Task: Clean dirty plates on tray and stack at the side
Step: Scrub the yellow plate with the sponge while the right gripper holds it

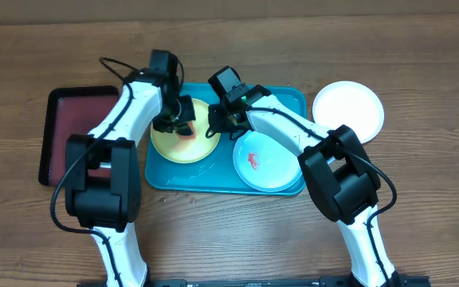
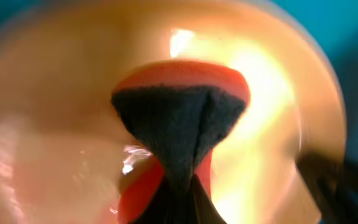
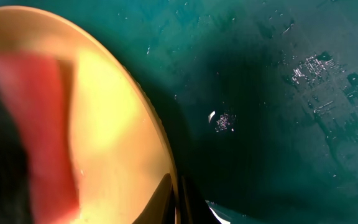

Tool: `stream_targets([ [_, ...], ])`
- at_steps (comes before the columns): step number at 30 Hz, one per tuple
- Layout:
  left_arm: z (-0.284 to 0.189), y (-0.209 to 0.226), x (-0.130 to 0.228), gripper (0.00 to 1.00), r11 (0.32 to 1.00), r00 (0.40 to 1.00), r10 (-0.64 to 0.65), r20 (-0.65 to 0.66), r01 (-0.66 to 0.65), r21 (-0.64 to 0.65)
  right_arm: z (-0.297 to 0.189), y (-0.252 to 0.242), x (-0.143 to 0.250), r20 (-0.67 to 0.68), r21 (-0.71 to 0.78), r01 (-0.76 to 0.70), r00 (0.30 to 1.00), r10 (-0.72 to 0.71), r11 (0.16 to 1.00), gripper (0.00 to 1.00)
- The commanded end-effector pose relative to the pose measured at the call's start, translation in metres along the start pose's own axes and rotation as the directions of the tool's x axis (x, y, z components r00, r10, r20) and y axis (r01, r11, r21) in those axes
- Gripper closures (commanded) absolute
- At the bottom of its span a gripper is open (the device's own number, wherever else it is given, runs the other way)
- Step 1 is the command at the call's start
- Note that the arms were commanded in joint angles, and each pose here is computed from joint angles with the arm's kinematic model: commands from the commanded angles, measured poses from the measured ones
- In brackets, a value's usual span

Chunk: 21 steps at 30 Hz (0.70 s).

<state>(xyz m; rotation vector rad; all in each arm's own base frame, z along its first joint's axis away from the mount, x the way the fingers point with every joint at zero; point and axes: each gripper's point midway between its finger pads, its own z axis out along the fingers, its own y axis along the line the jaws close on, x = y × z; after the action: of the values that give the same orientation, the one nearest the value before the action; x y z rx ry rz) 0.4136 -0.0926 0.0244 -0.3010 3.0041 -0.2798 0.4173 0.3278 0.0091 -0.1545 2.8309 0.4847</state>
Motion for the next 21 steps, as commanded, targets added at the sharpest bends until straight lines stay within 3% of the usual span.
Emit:
stream_targets([
  [1,0.009,-0.012,0.024,0.96,1.0,0.994,0.011,-0.108,-0.008,0.03,0.009,-0.012,0.006,-0.01,0.05,-0.012,1.0,0.012,0.999,0.96],
  [6,0.005,0.01,0.048,0.96,0.995,0.976,0.074,-0.206,-0.087,-0.054,0.009,-0.013,0.006,-0.013,0.052,-0.012,1.0,0.013,0.999,0.96],
  [13,-0.011,0.081,0.027,0.96,0.909,0.993,0.025,-0.117,-0.071,-0.41,0.009,-0.013,0.007,-0.016,0.054,-0.012,1.0,0.013,0.998,0.96],
  [21,-0.012,0.063,-0.028,0.96,0.94,0.995,0.045,0.093,-0.01,-0.34,0.009,-0.013,0.007,-0.016,0.054,-0.012,1.0,0.013,0.998,0.96],
])
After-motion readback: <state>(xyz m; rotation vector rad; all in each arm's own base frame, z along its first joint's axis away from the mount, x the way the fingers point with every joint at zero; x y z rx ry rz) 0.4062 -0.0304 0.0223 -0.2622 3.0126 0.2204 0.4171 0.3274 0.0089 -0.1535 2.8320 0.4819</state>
